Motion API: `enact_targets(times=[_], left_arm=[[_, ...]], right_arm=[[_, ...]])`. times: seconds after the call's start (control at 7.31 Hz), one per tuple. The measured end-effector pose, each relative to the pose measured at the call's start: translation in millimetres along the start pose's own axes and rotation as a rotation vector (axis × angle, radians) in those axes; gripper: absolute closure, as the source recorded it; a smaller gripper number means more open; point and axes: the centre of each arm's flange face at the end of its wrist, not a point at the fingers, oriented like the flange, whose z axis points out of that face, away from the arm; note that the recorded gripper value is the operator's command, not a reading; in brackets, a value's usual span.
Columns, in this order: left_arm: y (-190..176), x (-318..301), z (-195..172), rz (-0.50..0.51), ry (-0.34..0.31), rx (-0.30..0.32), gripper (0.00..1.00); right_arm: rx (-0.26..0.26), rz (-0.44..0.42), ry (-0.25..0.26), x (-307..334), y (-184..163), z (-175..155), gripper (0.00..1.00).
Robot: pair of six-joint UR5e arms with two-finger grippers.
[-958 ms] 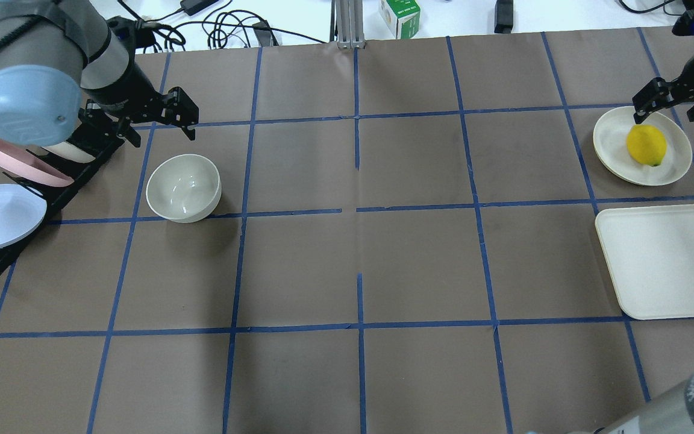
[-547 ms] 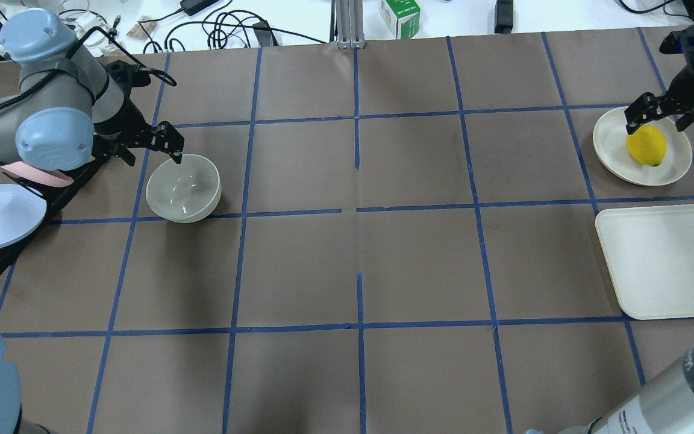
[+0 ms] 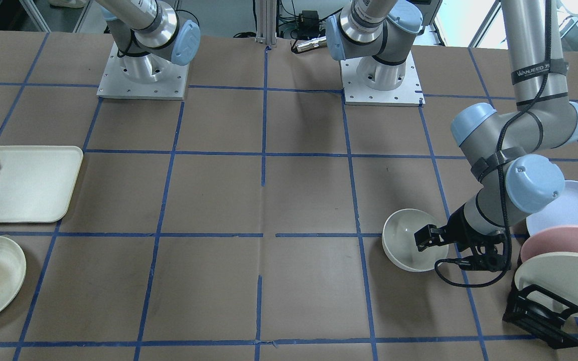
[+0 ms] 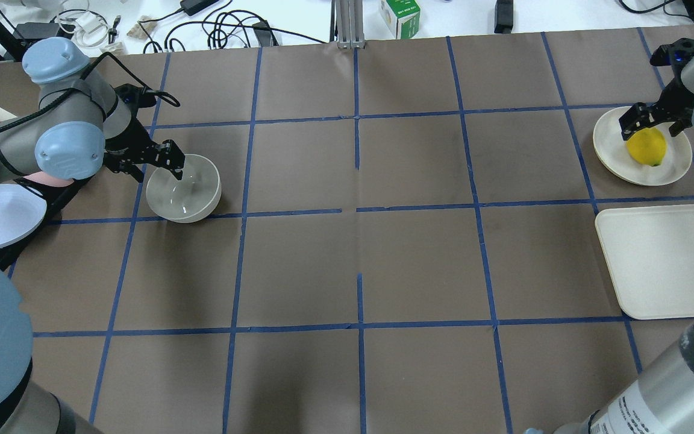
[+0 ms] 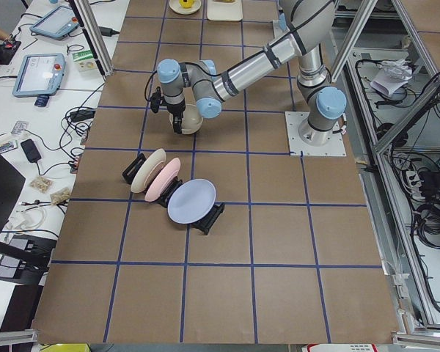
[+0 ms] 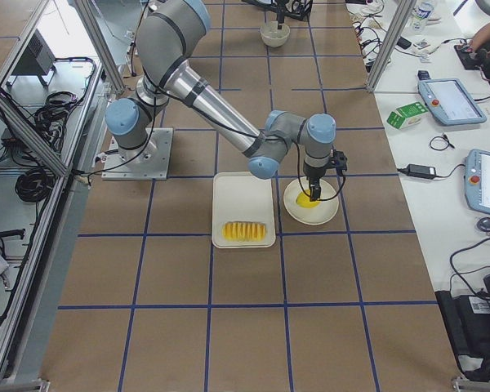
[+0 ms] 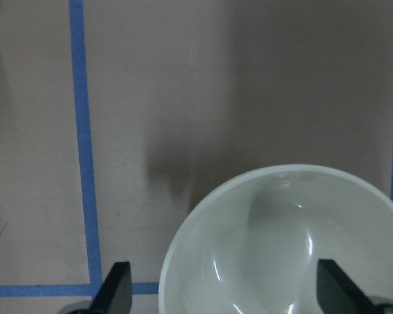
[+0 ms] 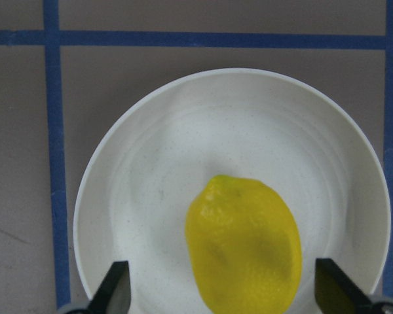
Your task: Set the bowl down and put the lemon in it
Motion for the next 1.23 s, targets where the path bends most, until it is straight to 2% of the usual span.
enact_targets(times=[0.14,0.27,0.41,0.55,0.68,0.82,0.96,1.23], left_arm=[[4.8,-0.9,6.1,-0.004,0.006,-0.015,0.93],[8.7,-0.9,9.8,-0.007,0.012,-0.023,1.00],[10.1,0.4,8.9,-0.011,0.014,-0.022,1.00],[9.7,3.2,5.1,-0.014,0.018,-0.014,1.00],[9.0,9.0,0.5,-0.014,0.032,-0.003,1.00],[8.6,22.1,-7.1,-0.021,0.058,0.015,1.00],[8.7,47.1,-18.0,-0.033,0.091,0.036,1.00],[10.4,124.2,-22.4,-0.060,0.172,0.062,1.00]], right_arm=[[-0.008,0.001,-0.001,1.6,0.3,8.5,0.00],[-0.015,0.005,-0.004,5.3,1.5,15.1,0.00],[-0.021,0.011,-0.008,9.4,3.1,20.6,0.08],[-0.026,0.013,-0.011,11.2,4.0,24.6,0.38],[-0.029,0.015,-0.013,12.1,4.4,26.5,0.82],[-0.029,0.019,-0.012,12.8,4.7,26.0,0.97],[-0.031,0.024,-0.009,13.7,5.3,24.5,1.00],[-0.041,0.035,0.018,16.6,7.9,10.7,1.00]])
